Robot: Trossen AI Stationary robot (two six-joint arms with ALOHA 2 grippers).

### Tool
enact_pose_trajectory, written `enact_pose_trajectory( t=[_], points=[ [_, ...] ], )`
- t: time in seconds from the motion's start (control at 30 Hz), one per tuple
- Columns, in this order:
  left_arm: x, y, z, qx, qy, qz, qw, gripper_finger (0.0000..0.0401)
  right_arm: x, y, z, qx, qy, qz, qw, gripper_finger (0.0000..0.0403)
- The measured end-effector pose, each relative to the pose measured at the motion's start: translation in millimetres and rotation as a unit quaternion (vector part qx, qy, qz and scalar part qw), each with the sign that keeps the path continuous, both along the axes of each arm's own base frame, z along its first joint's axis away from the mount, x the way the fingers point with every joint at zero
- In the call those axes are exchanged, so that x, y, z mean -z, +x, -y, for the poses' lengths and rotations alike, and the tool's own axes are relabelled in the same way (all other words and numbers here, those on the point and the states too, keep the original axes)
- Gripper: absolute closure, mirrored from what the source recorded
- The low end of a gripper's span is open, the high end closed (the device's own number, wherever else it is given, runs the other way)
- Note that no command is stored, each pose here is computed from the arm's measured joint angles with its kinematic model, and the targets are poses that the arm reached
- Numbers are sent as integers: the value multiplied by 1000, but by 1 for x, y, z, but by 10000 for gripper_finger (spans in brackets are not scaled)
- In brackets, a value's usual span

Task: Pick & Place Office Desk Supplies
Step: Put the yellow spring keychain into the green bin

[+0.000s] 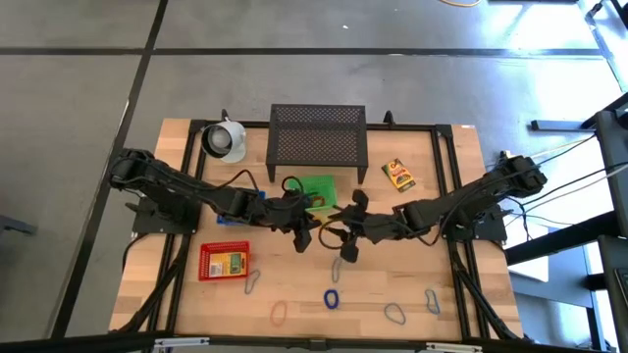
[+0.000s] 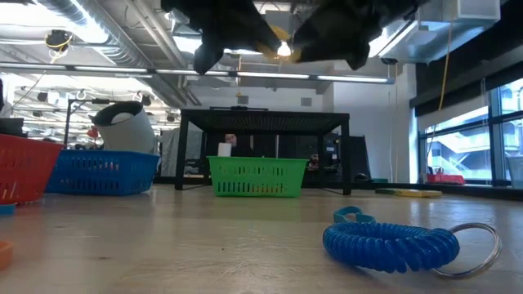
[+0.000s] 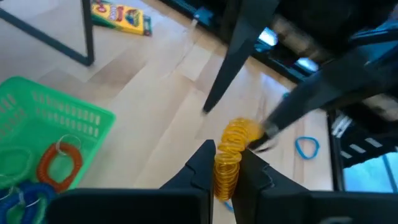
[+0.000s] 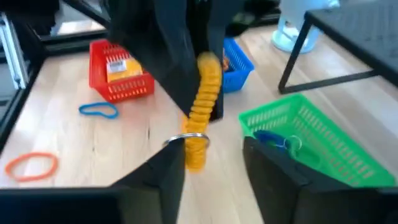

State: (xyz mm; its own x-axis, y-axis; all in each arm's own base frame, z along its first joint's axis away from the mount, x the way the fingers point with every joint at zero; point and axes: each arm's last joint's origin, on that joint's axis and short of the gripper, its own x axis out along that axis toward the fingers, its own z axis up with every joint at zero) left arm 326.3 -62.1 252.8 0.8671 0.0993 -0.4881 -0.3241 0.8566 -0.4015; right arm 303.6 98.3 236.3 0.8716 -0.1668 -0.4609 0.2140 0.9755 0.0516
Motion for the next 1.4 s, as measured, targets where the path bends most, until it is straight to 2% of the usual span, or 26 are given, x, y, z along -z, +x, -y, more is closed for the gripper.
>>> enact_pose_trajectory(
  t=[0.17,0.3,0.4,0.57,0.9,1.03,1.2,1.4],
  points=[
    [3,0,-9,-8,1,-21,1000,379,-18,-16,10,6,-13,-40,999,184],
    [7,-1,-24,-33,7,-47,998,378,-36,-31,15,4,-17,-52,998,166],
    [12,-4,-38,-62,18,-78,995,378,-44,-42,18,-6,-8,-56,998,164],
    [28,-14,-62,-125,51,-146,980,378,-49,-55,22,12,22,-68,997,172],
    [65,-21,-79,-153,54,-182,970,377,-37,-65,25,61,69,-137,986,190],
    [78,-17,-78,-152,57,-197,967,377,-31,-71,25,68,113,-180,975,194],
    [93,-10,-79,-152,58,-207,965,377,-24,-79,19,67,175,-243,952,195],
    [104,-8,-78,-151,45,-221,962,377,-17,-85,2,56,224,-289,929,195]
  ],
)
